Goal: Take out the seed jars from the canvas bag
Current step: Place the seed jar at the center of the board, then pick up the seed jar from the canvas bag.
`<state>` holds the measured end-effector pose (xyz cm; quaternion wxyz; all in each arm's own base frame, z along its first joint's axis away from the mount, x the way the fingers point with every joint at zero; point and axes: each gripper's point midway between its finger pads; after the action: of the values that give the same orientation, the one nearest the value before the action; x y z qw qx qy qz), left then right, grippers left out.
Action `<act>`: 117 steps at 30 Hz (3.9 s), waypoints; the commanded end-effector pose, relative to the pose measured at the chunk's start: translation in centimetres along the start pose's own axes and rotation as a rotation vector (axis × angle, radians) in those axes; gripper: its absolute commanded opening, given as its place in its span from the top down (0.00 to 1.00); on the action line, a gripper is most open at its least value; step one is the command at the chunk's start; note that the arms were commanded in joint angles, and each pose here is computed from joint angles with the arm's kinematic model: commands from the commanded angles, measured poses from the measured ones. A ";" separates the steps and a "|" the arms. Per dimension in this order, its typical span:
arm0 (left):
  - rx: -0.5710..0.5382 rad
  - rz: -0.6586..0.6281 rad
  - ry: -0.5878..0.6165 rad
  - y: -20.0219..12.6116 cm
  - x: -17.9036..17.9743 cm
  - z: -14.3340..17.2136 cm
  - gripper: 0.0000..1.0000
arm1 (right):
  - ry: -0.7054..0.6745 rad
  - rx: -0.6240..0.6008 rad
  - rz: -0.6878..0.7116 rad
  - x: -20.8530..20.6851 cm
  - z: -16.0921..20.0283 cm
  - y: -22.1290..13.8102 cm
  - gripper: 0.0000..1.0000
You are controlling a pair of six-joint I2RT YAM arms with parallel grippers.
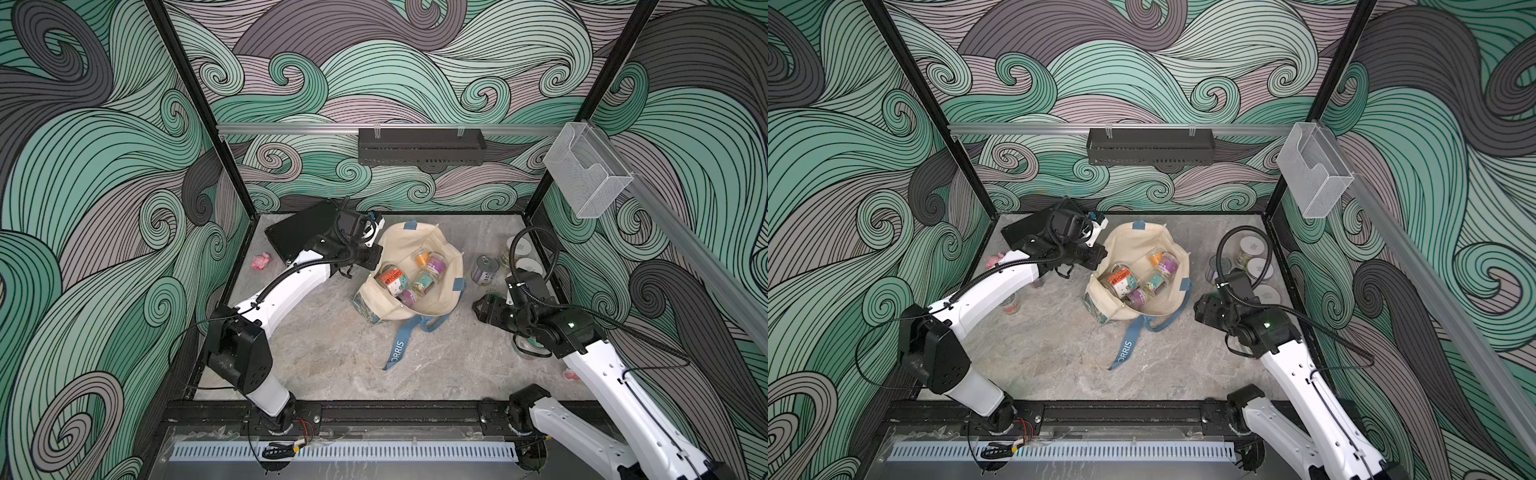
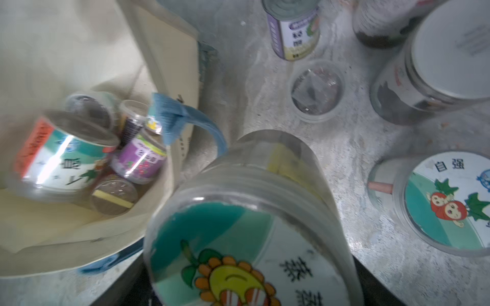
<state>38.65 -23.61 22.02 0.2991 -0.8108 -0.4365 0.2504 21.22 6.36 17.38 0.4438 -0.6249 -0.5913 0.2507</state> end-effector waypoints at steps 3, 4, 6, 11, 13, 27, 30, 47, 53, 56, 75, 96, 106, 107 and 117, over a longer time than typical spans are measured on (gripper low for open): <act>0.010 -0.005 -0.017 -0.5 0.3 -0.3 0.96 | 0.087 0.038 0.091 -2.0 0.5 2.8 0.34; 0.009 -0.004 -0.017 -0.5 0.3 -0.3 0.96 | 0.101 0.042 0.101 -2.2 0.6 3.3 0.33; 0.006 0.001 -0.017 -0.6 0.2 -0.4 0.96 | 0.132 0.059 0.115 -2.5 0.7 4.3 0.33; 0.005 0.012 -0.016 -0.6 0.0 -0.4 0.96 | 0.188 0.090 0.157 -3.5 1.1 6.0 0.32; 0.004 0.016 -0.016 -0.6 0.0 -0.4 0.96 | 0.210 0.101 0.173 -4.0 1.3 6.4 0.30; -0.022 0.128 -0.001 -1.1 -2.1 -0.7 0.96 | 0.218 0.040 0.061 -2.9 -0.4 2.9 0.01; -0.033 0.163 0.010 -1.3 -2.9 -0.8 0.96 | 0.187 -0.003 -0.068 -0.5 -1.9 0.9 0.01; -0.048 0.216 0.165 -2.6 -5.9 0.1 0.96 | -0.102 0.031 -0.624 19.1 -5.8 -0.7 0.03; -0.030 0.219 0.168 -2.0 -6.0 0.5 0.96 | 0.043 0.103 -0.618 22.0 -5.3 2.2 0.04; -0.025 0.215 0.168 -1.8 -6.0 0.6 0.96 | 0.140 0.119 -0.624 22.8 -5.3 3.7 0.03; -0.037 0.215 0.167 -2.2 -6.0 0.3 0.96 | 0.491 0.283 -0.505 24.3 -2.1 12.7 0.01; -0.079 0.179 0.146 -3.1 -5.2 -0.6 0.96 | 0.573 0.120 -0.509 22.3 -5.0 10.2 0.26; -0.095 0.139 0.061 -2.5 -3.0 -1.2 0.90 | 0.638 -0.004 -0.558 17.3 -9.1 5.7 0.27; -0.094 0.137 0.051 -2.5 -2.8 -1.2 0.88 | 0.644 -0.011 -0.569 17.0 -9.4 5.2 0.27; -0.185 0.264 -0.072 -6.0 -3.5 -3.8 0.08 | 0.714 -0.034 -0.738 15.7 -12.0 0.2 0.28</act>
<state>37.21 -24.24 24.36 0.2369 -0.8484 -0.3836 0.2775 34.61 17.68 24.46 0.6579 -0.4658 -0.5732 -0.1468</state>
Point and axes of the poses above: each gripper's point midway between its finger pads, its own y axis out along the fingers, its own x axis along the line the jaws close on, z = x × y, and after that the axes turned 3 degrees about -y, right-handed
